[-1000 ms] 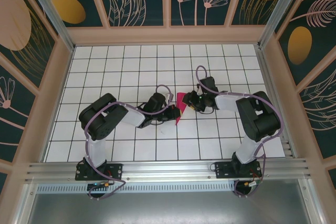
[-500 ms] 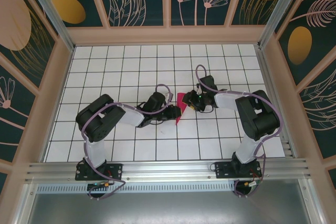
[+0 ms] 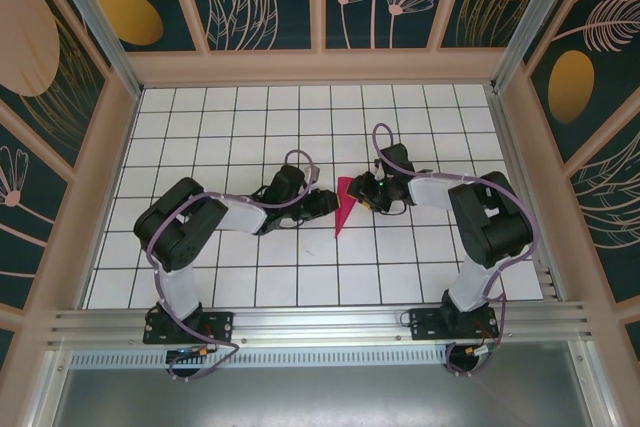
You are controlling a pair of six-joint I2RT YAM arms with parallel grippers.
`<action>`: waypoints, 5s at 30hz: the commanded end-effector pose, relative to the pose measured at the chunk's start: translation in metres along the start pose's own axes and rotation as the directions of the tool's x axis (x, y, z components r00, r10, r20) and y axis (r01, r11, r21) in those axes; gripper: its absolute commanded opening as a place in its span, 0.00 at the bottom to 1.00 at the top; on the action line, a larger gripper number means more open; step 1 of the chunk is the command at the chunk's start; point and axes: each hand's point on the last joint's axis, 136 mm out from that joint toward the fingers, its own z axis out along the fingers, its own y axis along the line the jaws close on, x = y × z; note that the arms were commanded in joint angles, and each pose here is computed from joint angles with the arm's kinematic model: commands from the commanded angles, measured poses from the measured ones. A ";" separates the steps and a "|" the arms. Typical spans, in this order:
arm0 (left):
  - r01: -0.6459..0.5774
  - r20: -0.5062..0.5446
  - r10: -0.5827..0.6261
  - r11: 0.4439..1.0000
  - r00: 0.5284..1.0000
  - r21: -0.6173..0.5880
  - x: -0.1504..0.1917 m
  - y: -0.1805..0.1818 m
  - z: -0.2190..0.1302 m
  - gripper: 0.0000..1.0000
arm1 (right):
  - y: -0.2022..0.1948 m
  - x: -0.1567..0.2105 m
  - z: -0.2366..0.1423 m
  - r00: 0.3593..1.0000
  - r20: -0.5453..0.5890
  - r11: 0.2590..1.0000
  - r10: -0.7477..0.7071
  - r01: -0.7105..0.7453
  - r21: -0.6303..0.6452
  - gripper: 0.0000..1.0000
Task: Fold a paper plane with a square sheet of paper (fold left side to right side)
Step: Fold the wing at the center of the table.
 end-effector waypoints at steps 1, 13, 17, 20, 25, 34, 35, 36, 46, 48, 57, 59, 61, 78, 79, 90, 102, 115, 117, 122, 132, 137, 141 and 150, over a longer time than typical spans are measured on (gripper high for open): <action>0.020 -0.002 -0.020 0.998 1.000 0.056 -0.011 -0.009 0.008 0.31 | -0.026 0.021 0.023 0.998 -0.059 0.996 -0.001 0.006 0.087 0.46; 0.016 -0.013 -0.015 0.998 1.000 0.056 -0.018 -0.008 0.021 0.30 | -0.027 0.023 0.025 0.998 -0.064 0.996 -0.003 0.008 0.089 0.46; 0.015 -0.016 -0.015 1.000 1.000 0.027 -0.018 -0.002 0.026 0.28 | -0.027 0.023 0.025 0.998 -0.065 0.996 -0.002 0.008 0.091 0.46; 0.013 -0.019 -0.013 1.000 1.000 0.014 -0.018 0.001 0.027 0.28 | -0.027 0.023 0.025 0.998 -0.066 0.996 -0.002 0.008 0.089 0.45; 0.014 -0.019 -0.014 1.000 1.000 0.013 -0.019 0.002 0.029 0.19 | -0.026 0.023 0.026 0.998 -0.067 0.996 -0.007 0.013 0.089 0.45; 0.021 -0.014 -0.021 1.000 1.000 -0.020 -0.016 0.013 0.029 0.03 | -0.016 0.019 0.020 0.998 -0.042 0.998 -0.036 0.038 0.056 0.47; 0.023 -0.017 -0.023 0.999 1.000 -0.023 -0.014 0.014 0.029 0.03 | -0.014 0.018 0.018 0.998 -0.038 0.998 -0.040 0.042 0.053 0.47; 0.025 -0.016 -0.025 0.999 1.000 -0.026 -0.014 0.016 0.029 0.02 | -0.013 0.017 0.018 0.998 -0.034 0.998 -0.044 0.046 0.049 0.47; 0.035 -0.022 -0.036 0.998 0.999 -0.050 -0.009 0.027 0.032 0.01 | -0.009 0.016 0.015 0.998 -0.027 0.998 -0.057 0.058 0.035 0.48; 0.037 -0.025 -0.038 0.998 0.999 -0.054 -0.008 0.029 0.033 0.01 | -0.005 0.013 0.012 0.998 -0.014 0.997 -0.065 0.065 0.029 0.48; 0.046 -0.031 -0.048 0.998 0.998 -0.052 -0.005 0.033 0.033 0.01 | 0.017 -0.007 -0.023 0.991 0.084 0.994 -0.101 0.104 -0.037 0.47; 0.049 -0.031 -0.051 0.997 0.998 -0.057 -0.003 0.034 0.033 0.01 | 0.024 -0.011 -0.029 0.988 0.108 0.991 -0.115 0.122 -0.057 0.45; 0.051 -0.030 -0.052 0.997 0.998 -0.057 -0.003 0.034 0.032 0.00 | 0.033 -0.013 -0.033 0.984 0.122 0.986 -0.128 0.139 -0.089 0.41; 0.055 -0.014 -0.056 0.996 0.998 -0.077 -0.001 0.040 0.026 0.00 | 0.037 -0.013 -0.006 0.988 0.076 0.983 -0.133 0.142 -0.117 0.28; 0.055 -0.015 -0.056 0.996 0.998 -0.077 -0.001 0.040 0.026 0.00 | 0.037 -0.014 -0.005 0.988 0.075 0.983 -0.136 0.144 -0.116 0.27; 0.056 -0.014 -0.058 0.995 0.998 -0.087 0.001 0.043 0.026 0.00 | 0.034 -0.016 0.001 0.986 0.069 0.984 -0.149 0.154 -0.085 0.28; 0.063 -0.008 -0.064 0.992 0.998 -0.106 0.001 0.048 0.025 0.00 | 0.026 -0.016 0.007 0.985 0.064 0.985 -0.161 0.164 -0.049 0.28; 0.068 -0.007 -0.070 0.991 0.998 -0.117 0.002 0.052 0.025 0.00 | 0.017 -0.017 0.012 0.985 0.053 0.987 -0.162 0.162 -0.012 0.28; 0.069 -0.008 -0.070 0.991 0.998 -0.119 0.002 0.052 0.025 0.00 | 0.014 -0.016 0.014 0.986 0.046 0.987 -0.162 0.163 -0.003 0.28; 0.068 -0.010 -0.070 0.991 0.998 -0.119 0.003 0.053 0.025 0.00 | 0.009 -0.014 0.018 0.988 0.030 0.988 -0.153 0.153 0.007 0.28; 0.041 0.000 -0.041 0.994 0.999 -0.103 -0.002 0.040 0.017 0.00 | -0.015 -0.003 0.023 0.994 -0.026 0.989 -0.107 0.109 0.097 0.28; -0.002 0.020 0.004 0.996 1.000 -0.092 -0.009 0.022 0.003 0.15 | -0.026 0.004 0.027 0.994 -0.064 0.987 -0.088 0.095 0.127 0.26; -0.030 0.043 0.033 0.996 0.999 -0.081 -0.014 0.007 -0.013 0.26 | -0.032 0.007 0.031 0.994 -0.077 0.986 -0.077 0.087 0.140 0.25; -0.119 -0.006 0.121 0.983 0.993 0.138 0.006 -0.052 -0.041 0.28 | -0.033 0.008 0.033 0.994 -0.082 0.987 -0.075 0.086 0.137 0.25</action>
